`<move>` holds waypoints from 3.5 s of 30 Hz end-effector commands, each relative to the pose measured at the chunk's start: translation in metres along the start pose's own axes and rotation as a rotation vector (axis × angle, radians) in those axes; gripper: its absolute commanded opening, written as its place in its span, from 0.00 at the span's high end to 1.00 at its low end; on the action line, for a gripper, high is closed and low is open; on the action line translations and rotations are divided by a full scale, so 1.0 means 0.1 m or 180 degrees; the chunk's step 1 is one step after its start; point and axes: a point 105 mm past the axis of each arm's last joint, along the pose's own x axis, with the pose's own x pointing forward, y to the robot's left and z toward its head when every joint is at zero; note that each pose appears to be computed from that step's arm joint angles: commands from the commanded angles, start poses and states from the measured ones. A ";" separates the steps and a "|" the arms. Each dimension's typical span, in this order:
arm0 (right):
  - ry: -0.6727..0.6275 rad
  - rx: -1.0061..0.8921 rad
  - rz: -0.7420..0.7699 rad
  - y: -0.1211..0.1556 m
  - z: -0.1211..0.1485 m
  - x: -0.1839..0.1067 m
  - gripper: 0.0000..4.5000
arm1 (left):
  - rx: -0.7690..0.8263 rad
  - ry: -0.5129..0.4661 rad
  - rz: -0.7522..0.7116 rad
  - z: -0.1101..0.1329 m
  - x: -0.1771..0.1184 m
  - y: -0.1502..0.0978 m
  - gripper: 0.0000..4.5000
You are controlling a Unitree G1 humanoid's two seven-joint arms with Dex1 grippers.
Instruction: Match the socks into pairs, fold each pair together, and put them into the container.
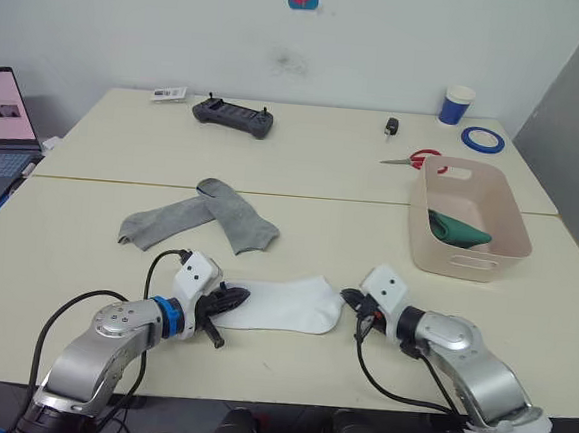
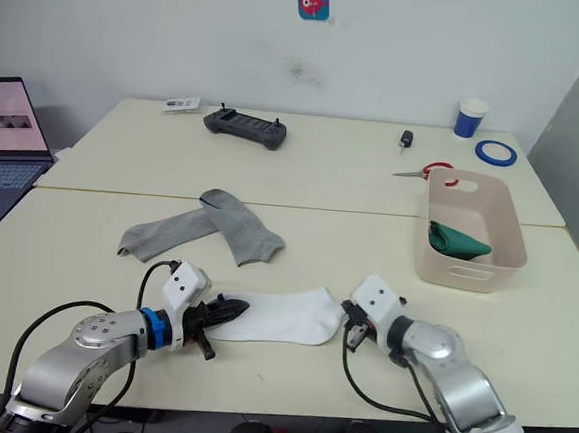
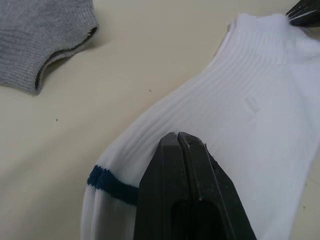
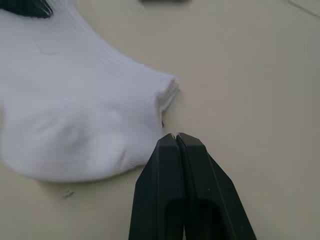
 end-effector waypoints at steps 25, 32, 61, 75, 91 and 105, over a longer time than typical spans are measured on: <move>0.0234 0.0583 -0.0427 0.23 -0.33 0.16 0.26 | 0.0172 0.0378 -0.0410 -0.36 0.00 -0.02 1.00; 0.0281 0.0495 -0.0122 0.46 -0.29 0.22 0.76 | 0.0196 0.0337 -0.0350 -0.31 -0.04 0.01 1.00; -0.0324 0.0356 0.0479 0.38 0.48 0.07 1.00 | 0.0014 0.0198 -0.0395 -0.27 0.22 -0.09 1.00; -0.0311 0.0605 0.0961 0.66 0.65 0.65 1.00 | 0.0085 0.0248 -0.0402 -0.14 -0.18 0.00 1.00; -0.0192 0.0547 0.1158 0.96 0.63 1.07 1.00 | -0.0075 0.0481 -0.0362 -0.47 -0.24 -0.04 1.00; -0.0360 0.0522 0.1308 0.91 0.84 0.92 0.37 | -0.0209 0.0438 0.0098 -0.38 -0.59 0.28 1.00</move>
